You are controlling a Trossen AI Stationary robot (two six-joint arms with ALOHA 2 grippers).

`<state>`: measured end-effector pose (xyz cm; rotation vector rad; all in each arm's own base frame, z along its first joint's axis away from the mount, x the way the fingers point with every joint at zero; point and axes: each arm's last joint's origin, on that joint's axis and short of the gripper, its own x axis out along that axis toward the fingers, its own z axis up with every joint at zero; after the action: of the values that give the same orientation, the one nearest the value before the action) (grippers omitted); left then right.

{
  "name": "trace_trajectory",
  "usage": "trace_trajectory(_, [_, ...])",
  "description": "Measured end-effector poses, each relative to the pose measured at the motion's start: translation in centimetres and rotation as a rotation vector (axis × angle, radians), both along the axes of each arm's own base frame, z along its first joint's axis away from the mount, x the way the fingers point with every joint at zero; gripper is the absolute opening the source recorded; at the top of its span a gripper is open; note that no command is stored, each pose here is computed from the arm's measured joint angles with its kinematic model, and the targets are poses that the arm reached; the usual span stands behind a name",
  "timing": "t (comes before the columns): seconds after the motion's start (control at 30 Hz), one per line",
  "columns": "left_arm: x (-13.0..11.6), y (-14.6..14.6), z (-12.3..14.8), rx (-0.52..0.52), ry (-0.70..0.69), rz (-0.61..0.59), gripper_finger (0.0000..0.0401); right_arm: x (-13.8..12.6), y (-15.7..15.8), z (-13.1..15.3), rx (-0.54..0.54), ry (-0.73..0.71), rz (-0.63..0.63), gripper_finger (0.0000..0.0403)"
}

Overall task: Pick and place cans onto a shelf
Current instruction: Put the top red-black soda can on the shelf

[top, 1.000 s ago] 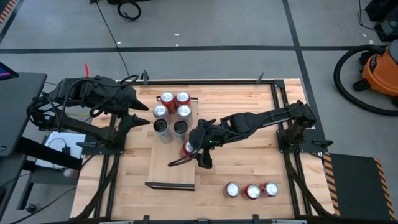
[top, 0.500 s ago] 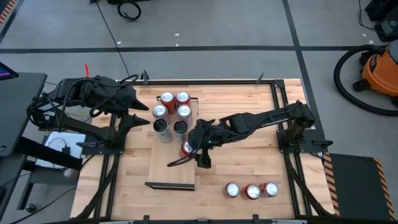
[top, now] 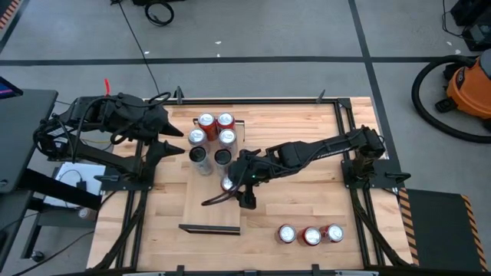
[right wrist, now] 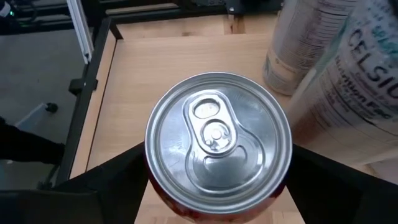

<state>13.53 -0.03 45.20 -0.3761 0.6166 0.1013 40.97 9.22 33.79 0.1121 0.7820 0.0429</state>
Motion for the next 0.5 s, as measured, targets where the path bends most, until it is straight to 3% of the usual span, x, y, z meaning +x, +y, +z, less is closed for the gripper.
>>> trace_trajectory(0.5, [0.0,0.0,0.0,0.003,0.0,-0.003,0.0325,-0.3,-0.4,1.4,0.034,-0.055,-0.044,0.0353])
